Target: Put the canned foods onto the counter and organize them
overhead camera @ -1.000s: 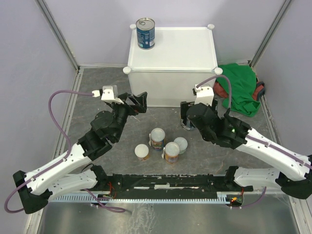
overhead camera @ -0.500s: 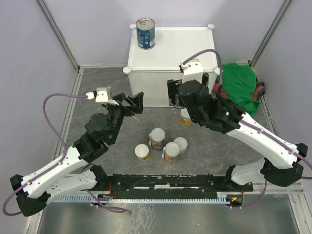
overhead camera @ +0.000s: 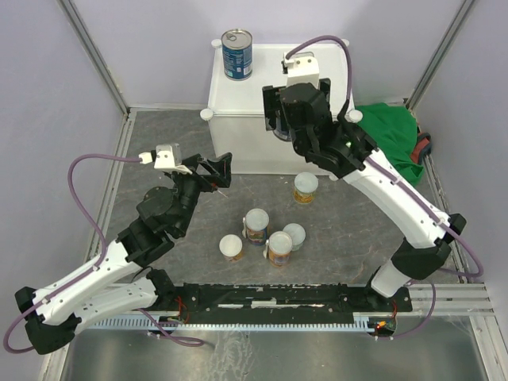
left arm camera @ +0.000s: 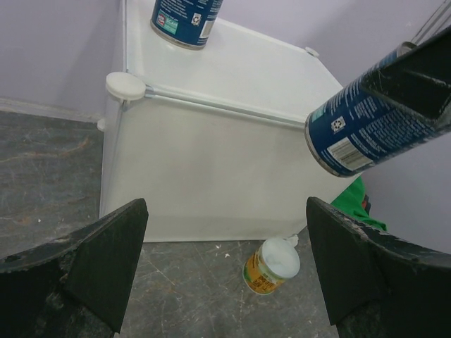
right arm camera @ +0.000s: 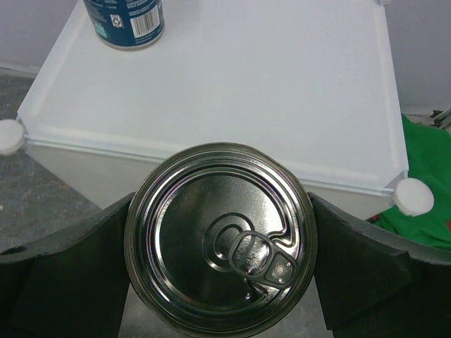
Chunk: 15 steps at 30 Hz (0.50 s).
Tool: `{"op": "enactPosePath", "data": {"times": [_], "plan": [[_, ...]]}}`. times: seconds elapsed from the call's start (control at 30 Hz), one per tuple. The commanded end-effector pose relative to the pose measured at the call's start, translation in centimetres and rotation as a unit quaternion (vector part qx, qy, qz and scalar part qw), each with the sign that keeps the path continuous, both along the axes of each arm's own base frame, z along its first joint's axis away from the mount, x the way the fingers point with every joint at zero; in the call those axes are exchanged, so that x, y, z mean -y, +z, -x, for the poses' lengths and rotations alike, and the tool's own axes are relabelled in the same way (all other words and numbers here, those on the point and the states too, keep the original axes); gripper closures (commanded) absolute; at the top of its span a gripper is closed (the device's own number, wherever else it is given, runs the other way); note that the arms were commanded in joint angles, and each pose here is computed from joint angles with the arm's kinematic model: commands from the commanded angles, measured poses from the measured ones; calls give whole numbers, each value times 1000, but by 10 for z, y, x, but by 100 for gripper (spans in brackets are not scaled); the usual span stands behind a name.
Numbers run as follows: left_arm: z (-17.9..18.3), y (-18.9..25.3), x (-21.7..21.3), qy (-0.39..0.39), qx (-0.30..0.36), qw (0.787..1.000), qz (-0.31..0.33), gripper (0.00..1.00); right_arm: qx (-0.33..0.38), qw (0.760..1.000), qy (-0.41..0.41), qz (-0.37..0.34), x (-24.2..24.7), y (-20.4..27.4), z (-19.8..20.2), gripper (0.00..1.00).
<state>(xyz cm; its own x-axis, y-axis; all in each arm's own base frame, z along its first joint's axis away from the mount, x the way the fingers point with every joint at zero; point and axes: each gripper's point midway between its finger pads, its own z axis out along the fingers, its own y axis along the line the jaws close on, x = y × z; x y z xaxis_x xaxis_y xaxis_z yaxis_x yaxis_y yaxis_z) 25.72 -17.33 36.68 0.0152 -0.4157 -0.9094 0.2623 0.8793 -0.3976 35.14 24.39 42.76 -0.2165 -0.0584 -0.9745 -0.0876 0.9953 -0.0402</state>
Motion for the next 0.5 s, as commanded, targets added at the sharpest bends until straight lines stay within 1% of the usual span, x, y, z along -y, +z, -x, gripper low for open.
{"op": "enactPosePath", "data": {"times": [0.0, 0.27, 0.47], "plan": [[1, 6, -6, 11, 10, 1000, 3, 1, 101, 989, -11, -105, 13, 86, -10, 99], [-2, 4, 2, 2, 8, 1000, -2, 1, 105, 987, -25, -117, 20, 93, -49, 99], [-4, 3, 8, -4, 7, 1000, -8, 1, 95, 988, -30, -118, 19, 84, -83, 99]]}}
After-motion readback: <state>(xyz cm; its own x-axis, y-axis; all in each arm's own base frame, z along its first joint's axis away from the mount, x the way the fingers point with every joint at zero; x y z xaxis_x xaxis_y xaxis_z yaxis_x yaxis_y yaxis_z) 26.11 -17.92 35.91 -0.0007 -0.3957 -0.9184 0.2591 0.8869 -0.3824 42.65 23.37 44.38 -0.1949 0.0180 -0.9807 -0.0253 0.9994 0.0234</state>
